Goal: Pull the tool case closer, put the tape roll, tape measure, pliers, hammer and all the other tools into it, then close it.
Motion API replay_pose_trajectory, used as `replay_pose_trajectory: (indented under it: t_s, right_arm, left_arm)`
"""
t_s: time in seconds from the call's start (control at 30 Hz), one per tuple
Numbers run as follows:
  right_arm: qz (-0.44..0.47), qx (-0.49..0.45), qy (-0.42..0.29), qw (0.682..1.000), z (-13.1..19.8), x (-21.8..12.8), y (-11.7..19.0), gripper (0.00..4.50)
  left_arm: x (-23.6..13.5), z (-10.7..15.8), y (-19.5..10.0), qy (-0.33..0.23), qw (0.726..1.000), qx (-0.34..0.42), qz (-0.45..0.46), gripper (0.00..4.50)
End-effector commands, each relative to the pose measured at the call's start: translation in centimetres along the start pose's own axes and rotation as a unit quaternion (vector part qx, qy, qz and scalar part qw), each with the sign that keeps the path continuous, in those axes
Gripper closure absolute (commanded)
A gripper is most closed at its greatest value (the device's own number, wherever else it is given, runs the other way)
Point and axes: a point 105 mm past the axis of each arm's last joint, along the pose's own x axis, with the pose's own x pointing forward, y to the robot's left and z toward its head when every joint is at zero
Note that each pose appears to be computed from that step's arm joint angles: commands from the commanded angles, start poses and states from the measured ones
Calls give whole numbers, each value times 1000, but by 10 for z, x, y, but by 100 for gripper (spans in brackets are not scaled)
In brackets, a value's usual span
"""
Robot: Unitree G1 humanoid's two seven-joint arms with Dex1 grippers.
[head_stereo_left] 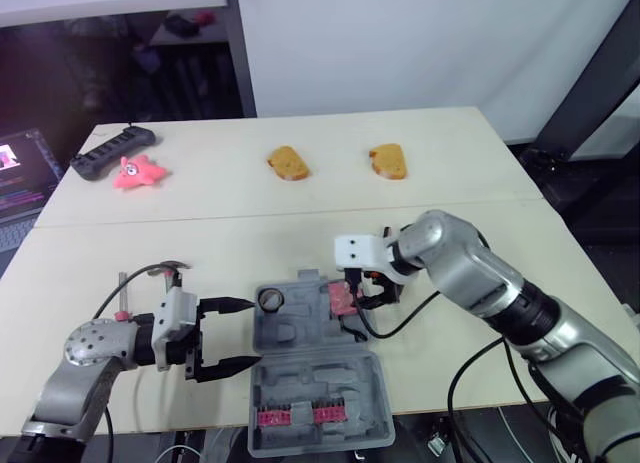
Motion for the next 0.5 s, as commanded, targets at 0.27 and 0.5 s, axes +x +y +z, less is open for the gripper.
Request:
replay_pose_trajectory:
  t_s: [0.27, 0.5]
  right_arm:
    - [-61, 36, -137, 988, 14, -6, -7, 320]
    - [-65, 73, -219, 971, -4, 12, 0, 320]
  left_arm:
    - [-2, 8, 2, -5, 1000, 16, -1, 0]
    - [-1, 9, 5, -8, 1000, 20, 6, 0]
